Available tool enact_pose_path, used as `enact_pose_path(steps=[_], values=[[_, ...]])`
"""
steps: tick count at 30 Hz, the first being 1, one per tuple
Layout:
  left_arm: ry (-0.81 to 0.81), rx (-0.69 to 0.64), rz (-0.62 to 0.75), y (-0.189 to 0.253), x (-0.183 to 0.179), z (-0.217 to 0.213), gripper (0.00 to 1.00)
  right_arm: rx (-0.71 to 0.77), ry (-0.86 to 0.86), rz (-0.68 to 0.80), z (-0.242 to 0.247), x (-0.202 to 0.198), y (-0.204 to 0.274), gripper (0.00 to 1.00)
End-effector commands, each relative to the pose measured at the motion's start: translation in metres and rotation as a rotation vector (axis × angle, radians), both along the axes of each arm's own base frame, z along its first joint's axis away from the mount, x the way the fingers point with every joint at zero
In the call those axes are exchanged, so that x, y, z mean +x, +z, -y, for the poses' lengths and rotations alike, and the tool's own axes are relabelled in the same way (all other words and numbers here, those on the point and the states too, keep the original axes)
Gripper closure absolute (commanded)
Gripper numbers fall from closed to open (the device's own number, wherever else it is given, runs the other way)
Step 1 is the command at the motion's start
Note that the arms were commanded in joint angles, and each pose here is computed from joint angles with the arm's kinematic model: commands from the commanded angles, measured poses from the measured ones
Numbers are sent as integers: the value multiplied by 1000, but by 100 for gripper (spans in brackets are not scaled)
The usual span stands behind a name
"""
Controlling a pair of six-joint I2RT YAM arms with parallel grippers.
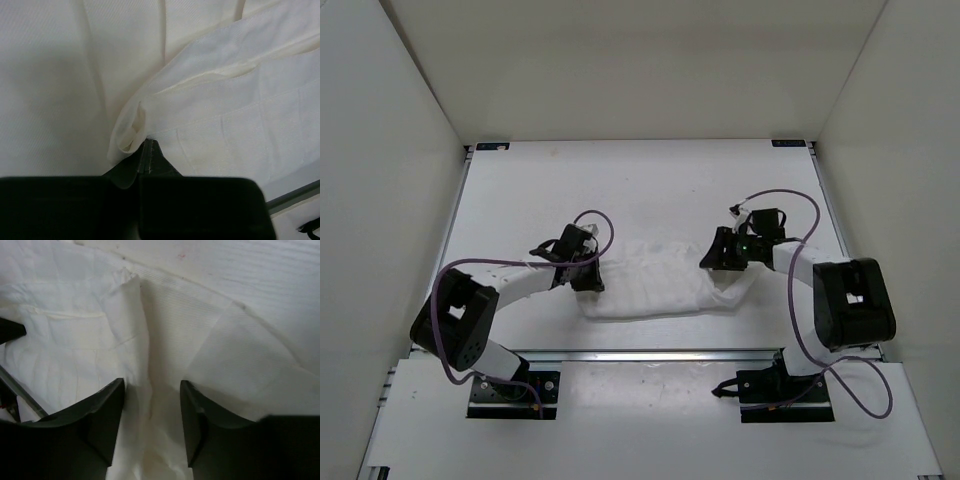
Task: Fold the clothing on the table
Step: Fold the skirt
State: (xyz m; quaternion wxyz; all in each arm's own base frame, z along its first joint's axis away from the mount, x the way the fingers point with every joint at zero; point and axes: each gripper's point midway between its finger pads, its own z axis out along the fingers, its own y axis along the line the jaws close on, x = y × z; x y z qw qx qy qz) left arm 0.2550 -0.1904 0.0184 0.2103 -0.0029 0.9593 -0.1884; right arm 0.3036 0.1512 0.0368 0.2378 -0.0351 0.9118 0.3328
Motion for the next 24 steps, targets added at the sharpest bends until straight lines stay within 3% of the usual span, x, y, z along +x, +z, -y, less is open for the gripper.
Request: enact_pose_path(steps=[1,3,6,12,18,24], values=[[-1,88,-68,-8,-25,-21,100,20,-56,118,11,17,50,52],[-7,82,-54,-1,-22,-18,100,-2,-80,141,15,14,67,34],[-29,57,-45,7,-26,-10,100,-54,-148,146,31,6,88,25],[-31,35,-37,9,-34,-7,100,-85,-284,-66,57,-50,40,22],[-48,43,-40,8,-35,-3,100,-78,-276,-100,47,-74,11,17],[-62,50,-53,5,-38,-1,100,-46,-259,-78,38,-69,8,17]])
